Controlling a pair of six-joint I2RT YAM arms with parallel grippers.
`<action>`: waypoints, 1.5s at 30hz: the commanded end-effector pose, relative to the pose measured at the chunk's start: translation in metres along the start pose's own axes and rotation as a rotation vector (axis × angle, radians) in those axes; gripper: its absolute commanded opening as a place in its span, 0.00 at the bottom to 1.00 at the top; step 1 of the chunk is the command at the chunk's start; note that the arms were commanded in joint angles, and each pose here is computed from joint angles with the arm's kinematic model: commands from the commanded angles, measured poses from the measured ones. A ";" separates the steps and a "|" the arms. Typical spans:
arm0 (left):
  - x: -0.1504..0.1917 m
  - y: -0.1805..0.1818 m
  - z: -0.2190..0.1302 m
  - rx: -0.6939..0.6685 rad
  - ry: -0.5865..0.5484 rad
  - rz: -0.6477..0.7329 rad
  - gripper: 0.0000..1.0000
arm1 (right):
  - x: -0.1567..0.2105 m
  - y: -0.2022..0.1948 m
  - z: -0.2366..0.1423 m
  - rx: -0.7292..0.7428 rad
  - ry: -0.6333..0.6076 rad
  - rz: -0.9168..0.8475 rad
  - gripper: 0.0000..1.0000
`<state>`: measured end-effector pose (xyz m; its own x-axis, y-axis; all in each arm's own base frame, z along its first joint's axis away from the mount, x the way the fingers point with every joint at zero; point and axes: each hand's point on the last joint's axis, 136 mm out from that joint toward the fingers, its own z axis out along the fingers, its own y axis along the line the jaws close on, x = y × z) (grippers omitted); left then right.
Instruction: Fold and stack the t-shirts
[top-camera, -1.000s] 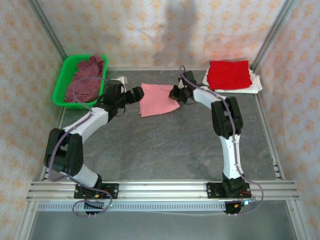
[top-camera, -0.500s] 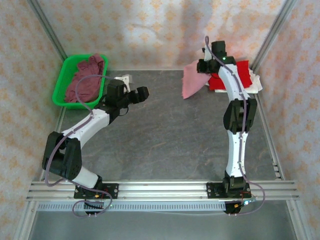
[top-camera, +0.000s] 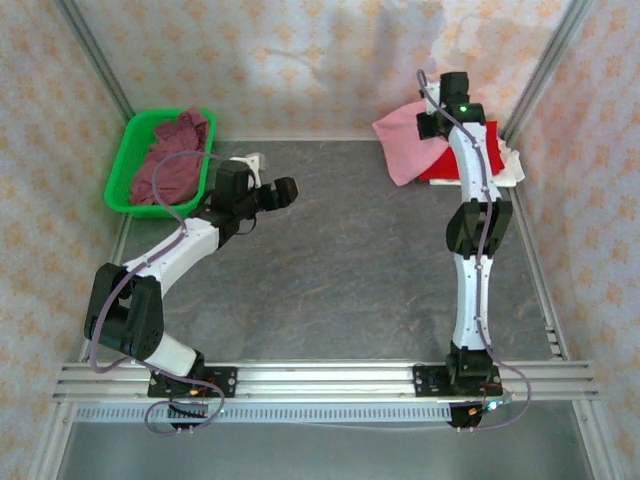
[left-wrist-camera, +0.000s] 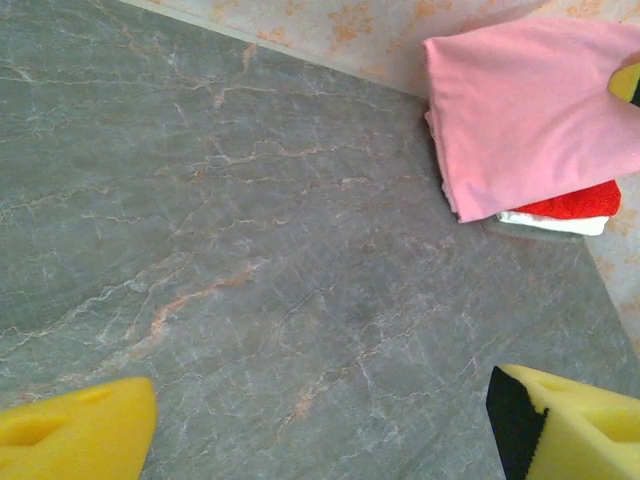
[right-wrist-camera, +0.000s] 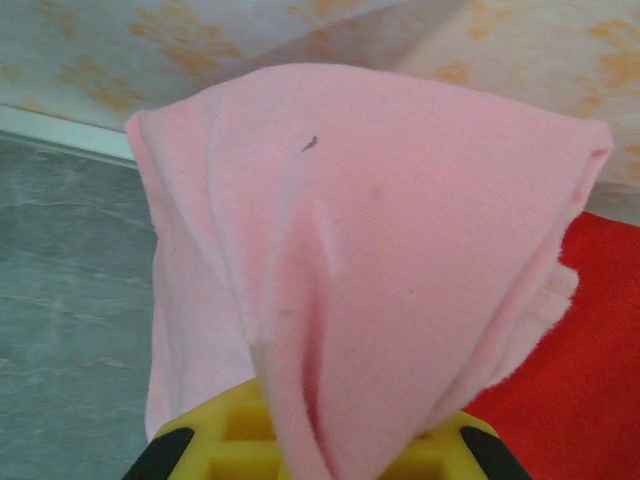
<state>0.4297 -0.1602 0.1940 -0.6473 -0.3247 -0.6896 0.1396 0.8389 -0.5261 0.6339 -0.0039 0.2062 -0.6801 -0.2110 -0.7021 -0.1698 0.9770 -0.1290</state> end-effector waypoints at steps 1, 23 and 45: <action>0.004 -0.008 0.000 0.023 0.030 0.019 0.86 | -0.026 -0.033 -0.016 0.057 -0.109 0.058 0.00; 0.002 -0.008 -0.004 -0.001 0.035 0.038 0.87 | 0.015 -0.159 0.012 0.292 -0.118 0.242 0.04; -0.037 -0.052 -0.069 0.085 -0.264 0.254 0.90 | -0.020 -0.070 -0.135 0.320 -0.420 0.324 0.80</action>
<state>0.4021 -0.1609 0.2164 -0.5808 -0.2543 -0.7733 0.2253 0.8626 -0.4529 0.5715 -0.1427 0.2245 -0.5903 0.1563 -0.7919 0.3721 0.9233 -0.0952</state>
